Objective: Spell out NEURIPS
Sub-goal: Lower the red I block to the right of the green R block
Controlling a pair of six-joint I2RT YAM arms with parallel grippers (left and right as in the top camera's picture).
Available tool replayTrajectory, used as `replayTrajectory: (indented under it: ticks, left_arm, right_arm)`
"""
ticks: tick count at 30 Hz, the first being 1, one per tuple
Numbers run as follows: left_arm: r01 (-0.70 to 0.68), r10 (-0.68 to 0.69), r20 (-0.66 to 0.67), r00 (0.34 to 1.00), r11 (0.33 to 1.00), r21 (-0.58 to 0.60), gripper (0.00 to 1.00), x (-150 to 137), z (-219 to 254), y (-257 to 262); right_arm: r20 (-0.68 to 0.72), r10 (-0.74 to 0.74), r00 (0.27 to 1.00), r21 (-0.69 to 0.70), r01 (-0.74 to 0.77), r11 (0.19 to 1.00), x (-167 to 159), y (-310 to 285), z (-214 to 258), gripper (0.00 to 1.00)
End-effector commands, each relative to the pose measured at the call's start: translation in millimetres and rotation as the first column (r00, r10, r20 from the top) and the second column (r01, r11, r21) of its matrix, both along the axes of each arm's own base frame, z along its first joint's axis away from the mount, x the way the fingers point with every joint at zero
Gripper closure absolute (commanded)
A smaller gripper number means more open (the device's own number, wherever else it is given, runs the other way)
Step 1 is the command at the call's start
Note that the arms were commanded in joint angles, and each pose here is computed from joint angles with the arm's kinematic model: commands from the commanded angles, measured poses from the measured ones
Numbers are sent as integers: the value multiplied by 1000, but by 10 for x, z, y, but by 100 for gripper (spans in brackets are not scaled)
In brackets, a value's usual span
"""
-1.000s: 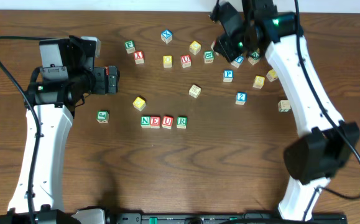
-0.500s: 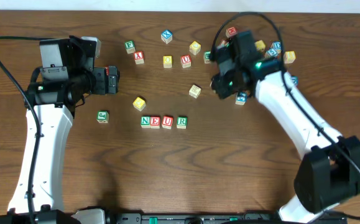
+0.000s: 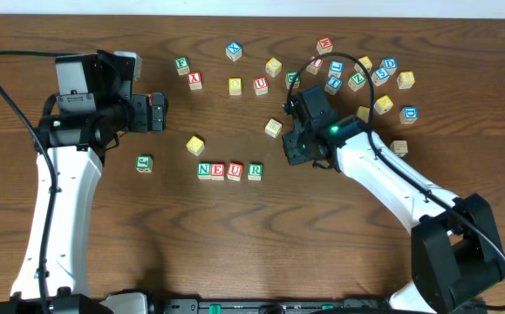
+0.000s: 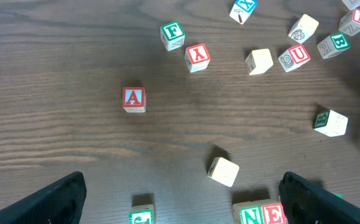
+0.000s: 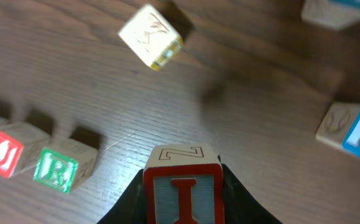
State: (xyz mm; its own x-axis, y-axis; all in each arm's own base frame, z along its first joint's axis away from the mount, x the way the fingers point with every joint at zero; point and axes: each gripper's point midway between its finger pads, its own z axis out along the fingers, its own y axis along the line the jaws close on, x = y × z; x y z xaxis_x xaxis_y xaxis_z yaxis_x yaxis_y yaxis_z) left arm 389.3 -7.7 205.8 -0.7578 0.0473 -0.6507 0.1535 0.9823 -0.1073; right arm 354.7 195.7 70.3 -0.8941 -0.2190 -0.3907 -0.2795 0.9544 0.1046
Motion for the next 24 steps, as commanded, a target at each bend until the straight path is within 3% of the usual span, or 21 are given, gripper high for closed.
replayTrajectory:
  ticks: [1,24]
  left_arm:
    - [3,-3,26,1000,1000,-8,2,31,110,-4]
    - [3,-3,26,1000,1000,-8,2,31,110,-4]
  right_arm:
    - [0,-132,991,-1,132,991,-50,-54,-27,88]
    - [54,-299,953,-44,301,953,-276,113,-114,85]
